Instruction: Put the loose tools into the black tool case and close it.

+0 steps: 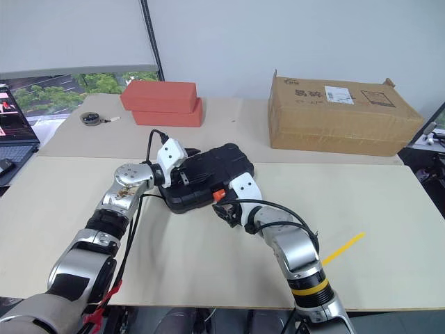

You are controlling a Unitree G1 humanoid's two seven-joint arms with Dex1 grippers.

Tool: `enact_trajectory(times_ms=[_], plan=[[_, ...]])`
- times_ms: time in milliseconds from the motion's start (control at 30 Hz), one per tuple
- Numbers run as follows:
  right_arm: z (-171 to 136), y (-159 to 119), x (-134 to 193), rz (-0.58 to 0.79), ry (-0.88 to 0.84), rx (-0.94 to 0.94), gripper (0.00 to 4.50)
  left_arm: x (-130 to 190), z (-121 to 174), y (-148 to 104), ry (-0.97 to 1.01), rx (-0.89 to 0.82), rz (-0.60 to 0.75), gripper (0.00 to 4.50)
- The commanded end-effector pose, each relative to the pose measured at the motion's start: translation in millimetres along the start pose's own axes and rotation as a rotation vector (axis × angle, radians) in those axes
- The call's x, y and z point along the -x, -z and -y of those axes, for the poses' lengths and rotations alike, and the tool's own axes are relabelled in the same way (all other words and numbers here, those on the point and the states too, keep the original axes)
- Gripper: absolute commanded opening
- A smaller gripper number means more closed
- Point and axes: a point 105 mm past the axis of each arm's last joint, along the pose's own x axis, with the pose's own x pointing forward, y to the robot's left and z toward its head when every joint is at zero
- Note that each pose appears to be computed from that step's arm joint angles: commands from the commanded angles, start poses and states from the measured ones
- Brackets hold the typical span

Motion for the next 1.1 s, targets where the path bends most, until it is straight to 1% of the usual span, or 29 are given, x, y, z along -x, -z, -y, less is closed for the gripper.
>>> enact_trajectory(times_ms=[33,67,100,233,333,467,600,667,700,733,800,967,1033,1067,1100], plan=[[2,-21,2,0.080,0.023,0.059,1.84,-1,17,34,0.042,0.046,-0.126,4.50],[3,-24,3,0.097,0.033,0.069,1.46,-1,17,35,0.040,0.048,-0.125,4.50],[3,-26,3,0.111,0.040,0.075,1.20,-1,17,35,0.039,0.049,-0.125,4.50],[5,-36,4,0.195,0.080,0.118,1.17,0,18,36,0.038,0.058,-0.123,4.50],[2,-43,1,0.260,0.093,0.103,1.17,0,20,37,0.040,0.062,-0.125,4.50],[-3,-32,-8,0.215,0.071,0.107,1.17,-2,21,36,0.041,0.065,-0.122,4.50],[-6,-28,-14,0.180,0.044,0.076,1.17,-2,21,36,0.043,0.066,-0.120,4.50],[-5,-26,-12,0.166,0.049,0.078,2.18,-2,21,36,0.042,0.068,-0.120,4.50],[-4,-25,-11,0.162,0.054,0.081,2.52,-2,22,37,0.041,0.068,-0.120,4.50],[-3,-22,-10,0.146,0.054,0.084,2.77,-2,22,37,0.041,0.069,-0.121,4.50],[-1,-16,-6,0.117,0.048,0.087,3.44,-2,22,37,0.041,0.070,-0.121,4.50],[2,-10,10,0.078,0.044,0.081,3.44,-2,22,38,0.037,0.074,-0.122,4.50],[-1,-10,17,0.075,0.038,0.068,2.90,-2,22,38,0.034,0.076,-0.121,4.50],[-3,-10,18,0.075,0.035,0.066,2.72,-2,22,39,0.034,0.077,-0.121,4.50],[-3,-11,17,0.076,0.036,0.064,2.40,-2,23,39,0.035,0.078,-0.121,4.50]])
